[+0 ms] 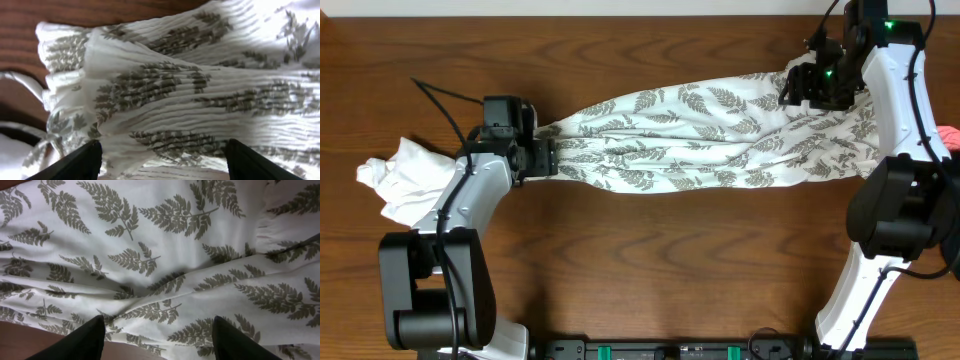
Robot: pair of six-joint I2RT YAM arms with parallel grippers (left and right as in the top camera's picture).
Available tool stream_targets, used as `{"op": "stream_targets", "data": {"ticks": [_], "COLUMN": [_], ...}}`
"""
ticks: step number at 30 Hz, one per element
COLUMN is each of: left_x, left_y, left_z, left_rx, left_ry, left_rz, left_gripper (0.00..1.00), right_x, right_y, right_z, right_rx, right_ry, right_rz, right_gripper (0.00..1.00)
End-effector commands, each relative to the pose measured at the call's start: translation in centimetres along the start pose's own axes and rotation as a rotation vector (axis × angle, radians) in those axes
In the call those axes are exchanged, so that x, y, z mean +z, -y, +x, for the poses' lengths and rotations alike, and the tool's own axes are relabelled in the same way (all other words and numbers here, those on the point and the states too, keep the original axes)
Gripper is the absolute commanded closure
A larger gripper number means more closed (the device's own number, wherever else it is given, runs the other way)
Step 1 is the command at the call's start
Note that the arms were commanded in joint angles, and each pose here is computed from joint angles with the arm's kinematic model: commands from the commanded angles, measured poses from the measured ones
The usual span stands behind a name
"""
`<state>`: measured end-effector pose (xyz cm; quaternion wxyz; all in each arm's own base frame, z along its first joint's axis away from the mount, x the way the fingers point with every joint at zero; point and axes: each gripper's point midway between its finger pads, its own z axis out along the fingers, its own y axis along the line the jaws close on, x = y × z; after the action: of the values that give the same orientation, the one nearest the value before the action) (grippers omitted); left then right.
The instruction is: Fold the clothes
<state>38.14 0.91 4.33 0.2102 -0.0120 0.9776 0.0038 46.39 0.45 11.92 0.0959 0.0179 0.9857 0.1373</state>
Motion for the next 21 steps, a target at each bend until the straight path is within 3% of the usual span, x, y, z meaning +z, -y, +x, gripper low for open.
{"op": "stream_targets", "data": {"ticks": [1, 6, 9, 12, 15, 17, 21], "left_x": [-0.4, 0.0, 1.0, 1.7, 1.6, 1.2, -2.2], "left_y": [-0.2, -0.1, 0.1, 0.6, 0.6, 0.2, -0.4], "left_z": [-0.8, -1.0, -0.5, 0.1, 0.0, -0.2, -1.3], "left_rx": [0.15, 0.251, 0.281, 0.294, 0.294, 0.293, 0.28], "left_ry": [0.017, 0.022, 0.002, -0.021, -0.017, -0.014, -0.013], "left_rz": [-0.012, -0.01, 0.003, 0.037, 0.036, 0.013, -0.021], "left_gripper": [0.19, 0.21, 0.27, 0.42, 0.69, 0.94, 0.94], "right_x": [-1.4, -1.4, -1.4, -1.4, -1.4, -1.4, -1.5], "right_y": [-0.3, -0.3, -0.3, -0.3, -0.3, -0.2, 0.3], "right_z": [-0.6, -0.6, -0.6, -0.5, -0.5, -0.5, -0.5], "right_rx": [-0.018, -0.017, -0.016, -0.009, -0.009, -0.009, -0.008], "right_ry": [0.038, 0.038, 0.038, 0.037, 0.035, 0.036, 0.034], "right_rz": [-0.004, -0.005, -0.005, -0.004, -0.005, -0.004, 0.025], "right_gripper": [0.33, 0.33, 0.33, 0.33, 0.33, 0.33, 0.33]}}
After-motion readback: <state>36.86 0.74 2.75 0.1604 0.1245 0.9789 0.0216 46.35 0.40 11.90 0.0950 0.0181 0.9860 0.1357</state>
